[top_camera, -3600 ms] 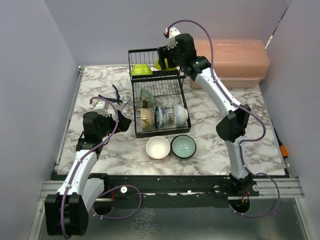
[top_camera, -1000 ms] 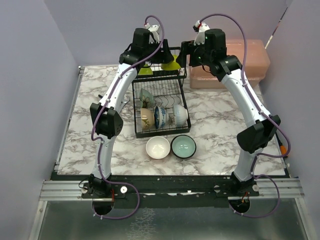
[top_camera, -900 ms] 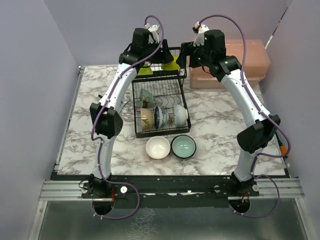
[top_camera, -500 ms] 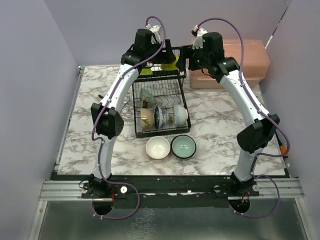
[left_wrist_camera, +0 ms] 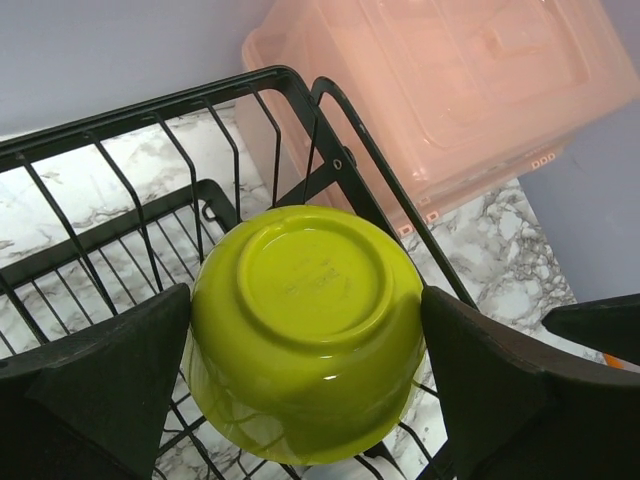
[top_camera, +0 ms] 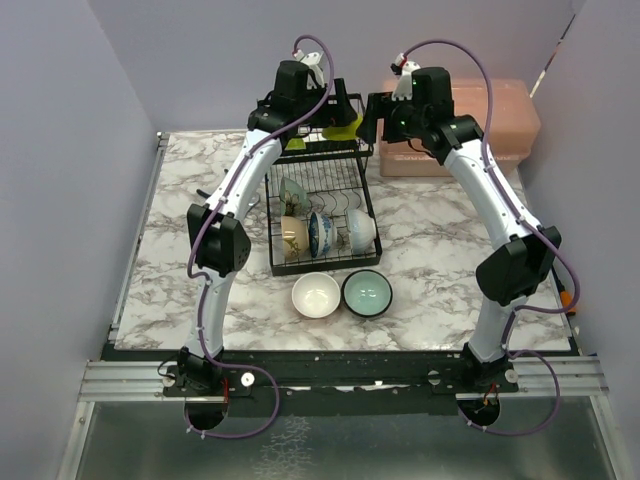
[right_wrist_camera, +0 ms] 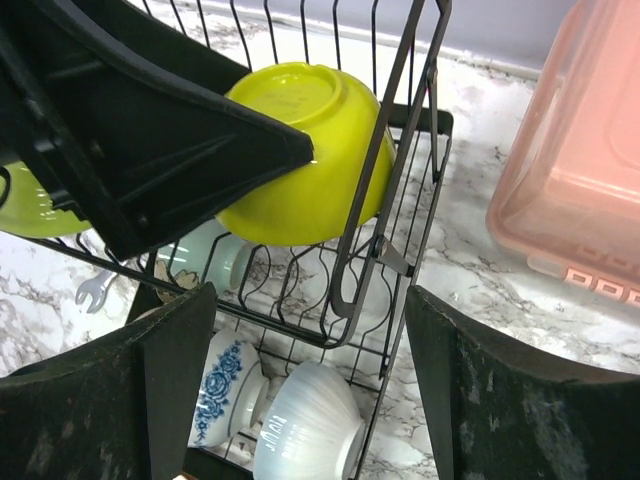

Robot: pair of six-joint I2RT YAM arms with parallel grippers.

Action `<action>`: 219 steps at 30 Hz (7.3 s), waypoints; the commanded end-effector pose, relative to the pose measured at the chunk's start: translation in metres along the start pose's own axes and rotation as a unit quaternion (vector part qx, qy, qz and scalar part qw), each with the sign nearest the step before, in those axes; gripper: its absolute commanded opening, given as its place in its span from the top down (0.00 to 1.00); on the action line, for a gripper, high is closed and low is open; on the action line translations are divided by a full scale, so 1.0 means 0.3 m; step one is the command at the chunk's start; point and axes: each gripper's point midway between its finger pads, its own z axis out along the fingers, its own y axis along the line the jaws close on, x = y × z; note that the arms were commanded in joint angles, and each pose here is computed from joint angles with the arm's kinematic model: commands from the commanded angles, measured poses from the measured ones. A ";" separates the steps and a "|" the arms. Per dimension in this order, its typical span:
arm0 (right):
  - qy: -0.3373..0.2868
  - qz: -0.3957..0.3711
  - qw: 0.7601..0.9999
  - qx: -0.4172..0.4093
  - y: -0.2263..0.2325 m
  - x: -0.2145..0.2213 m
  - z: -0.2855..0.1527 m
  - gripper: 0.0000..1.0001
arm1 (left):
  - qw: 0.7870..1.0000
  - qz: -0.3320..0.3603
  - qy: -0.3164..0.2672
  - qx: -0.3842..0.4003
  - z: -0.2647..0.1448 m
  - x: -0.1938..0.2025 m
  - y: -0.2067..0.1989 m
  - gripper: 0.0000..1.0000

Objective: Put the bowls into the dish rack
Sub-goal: Turn the bowl upside down on the dish rack.

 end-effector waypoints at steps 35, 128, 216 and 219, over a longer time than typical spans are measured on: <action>-0.020 0.035 0.990 -0.138 0.032 -0.025 0.189 0.29 | 0.996 -0.058 0.034 0.053 -0.050 0.025 -0.008 0.11; -0.038 0.008 0.934 -0.356 0.275 -0.066 0.012 0.32 | 0.977 -0.063 0.040 0.198 -0.095 -0.005 -0.187 0.32; 0.001 -0.086 0.986 -0.141 0.232 0.035 0.034 0.23 | 0.984 0.029 -0.155 -0.088 -0.609 -0.155 0.079 0.11; 0.015 -0.086 0.988 -0.126 0.230 0.058 0.064 0.23 | 0.985 0.035 -0.147 -0.089 -0.654 -0.106 0.085 0.11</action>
